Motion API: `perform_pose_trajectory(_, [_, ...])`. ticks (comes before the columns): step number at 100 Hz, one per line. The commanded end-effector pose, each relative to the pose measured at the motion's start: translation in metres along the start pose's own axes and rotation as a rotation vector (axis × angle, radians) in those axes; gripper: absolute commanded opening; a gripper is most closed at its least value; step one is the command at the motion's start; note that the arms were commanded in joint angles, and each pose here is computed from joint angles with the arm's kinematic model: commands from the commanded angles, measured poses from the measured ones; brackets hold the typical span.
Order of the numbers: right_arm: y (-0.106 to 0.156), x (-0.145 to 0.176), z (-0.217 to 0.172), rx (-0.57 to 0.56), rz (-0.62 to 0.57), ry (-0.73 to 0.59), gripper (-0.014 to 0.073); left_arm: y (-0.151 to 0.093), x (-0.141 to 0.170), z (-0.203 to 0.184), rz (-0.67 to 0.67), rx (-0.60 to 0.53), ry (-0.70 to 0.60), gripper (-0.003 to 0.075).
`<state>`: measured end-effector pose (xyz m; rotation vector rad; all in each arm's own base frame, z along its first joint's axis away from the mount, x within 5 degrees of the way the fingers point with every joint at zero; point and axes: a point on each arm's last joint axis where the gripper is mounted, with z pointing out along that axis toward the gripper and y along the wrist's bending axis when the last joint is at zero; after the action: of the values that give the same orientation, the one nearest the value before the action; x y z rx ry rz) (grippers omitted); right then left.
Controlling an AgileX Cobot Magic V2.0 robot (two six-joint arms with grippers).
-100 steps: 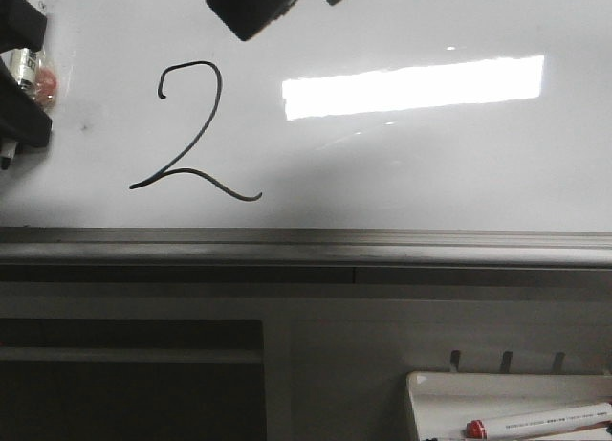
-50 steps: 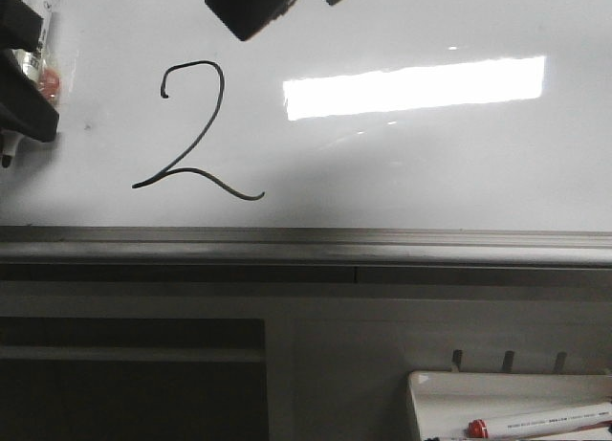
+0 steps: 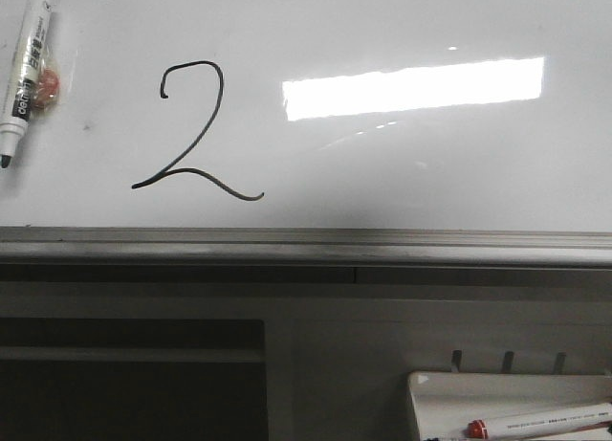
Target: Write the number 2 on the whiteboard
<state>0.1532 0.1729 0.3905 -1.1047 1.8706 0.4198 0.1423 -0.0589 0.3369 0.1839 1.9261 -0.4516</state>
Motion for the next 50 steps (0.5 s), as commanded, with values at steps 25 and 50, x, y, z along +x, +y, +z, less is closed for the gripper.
perform_pose_trajectory(25, [0.010, 0.043, -0.078, 0.140, -0.022, -0.434, -0.0051, -0.006, -0.006, -0.121, 0.229, -0.004, -0.484, -0.0020])
perform_pose_trajectory(50, [0.028, 0.131, -0.089, 0.181, -0.022, -0.573, -0.0051, 0.003, 0.042, -0.143, 0.265, -0.019, -0.516, -0.0020])
